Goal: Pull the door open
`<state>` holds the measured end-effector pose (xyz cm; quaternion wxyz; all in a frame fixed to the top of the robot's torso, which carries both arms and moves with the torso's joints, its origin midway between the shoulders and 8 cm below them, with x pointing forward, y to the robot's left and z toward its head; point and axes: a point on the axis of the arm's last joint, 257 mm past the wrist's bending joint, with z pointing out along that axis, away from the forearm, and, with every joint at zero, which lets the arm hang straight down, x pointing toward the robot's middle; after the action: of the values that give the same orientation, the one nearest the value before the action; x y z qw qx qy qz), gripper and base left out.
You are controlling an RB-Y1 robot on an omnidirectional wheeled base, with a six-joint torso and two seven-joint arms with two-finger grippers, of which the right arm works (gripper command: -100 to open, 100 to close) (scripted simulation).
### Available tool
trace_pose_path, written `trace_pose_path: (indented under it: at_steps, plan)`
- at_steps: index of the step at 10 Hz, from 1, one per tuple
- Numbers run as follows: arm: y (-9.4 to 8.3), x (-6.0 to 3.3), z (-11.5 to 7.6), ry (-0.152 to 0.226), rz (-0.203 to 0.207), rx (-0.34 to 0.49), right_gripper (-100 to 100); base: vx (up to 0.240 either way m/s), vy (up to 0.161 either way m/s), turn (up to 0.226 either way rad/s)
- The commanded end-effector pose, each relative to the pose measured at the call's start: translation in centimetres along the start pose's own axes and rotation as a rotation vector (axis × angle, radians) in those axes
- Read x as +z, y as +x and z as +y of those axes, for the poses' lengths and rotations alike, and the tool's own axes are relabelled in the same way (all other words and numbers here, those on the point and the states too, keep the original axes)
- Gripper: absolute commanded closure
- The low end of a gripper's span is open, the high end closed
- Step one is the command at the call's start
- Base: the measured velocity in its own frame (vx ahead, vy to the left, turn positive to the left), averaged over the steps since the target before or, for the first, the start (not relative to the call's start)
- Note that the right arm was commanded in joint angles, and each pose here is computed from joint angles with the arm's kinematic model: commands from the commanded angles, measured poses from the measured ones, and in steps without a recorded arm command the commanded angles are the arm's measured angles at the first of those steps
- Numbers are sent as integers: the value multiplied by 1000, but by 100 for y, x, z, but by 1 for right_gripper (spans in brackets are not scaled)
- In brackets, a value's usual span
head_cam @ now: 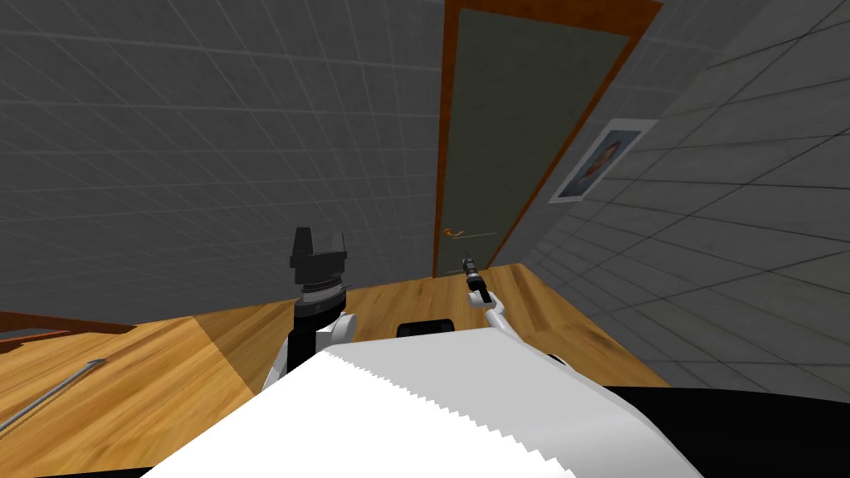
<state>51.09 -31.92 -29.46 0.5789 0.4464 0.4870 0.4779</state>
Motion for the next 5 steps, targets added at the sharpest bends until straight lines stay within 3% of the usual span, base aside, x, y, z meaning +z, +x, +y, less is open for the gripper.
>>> trace_pose_path:
  at_steps: [1,5]
  plan:
    - [-29,10,-77,13,-3,3,-100,57,-75,107]
    - [-87,34,-231,43,-12,10,-100,67,-64,113]
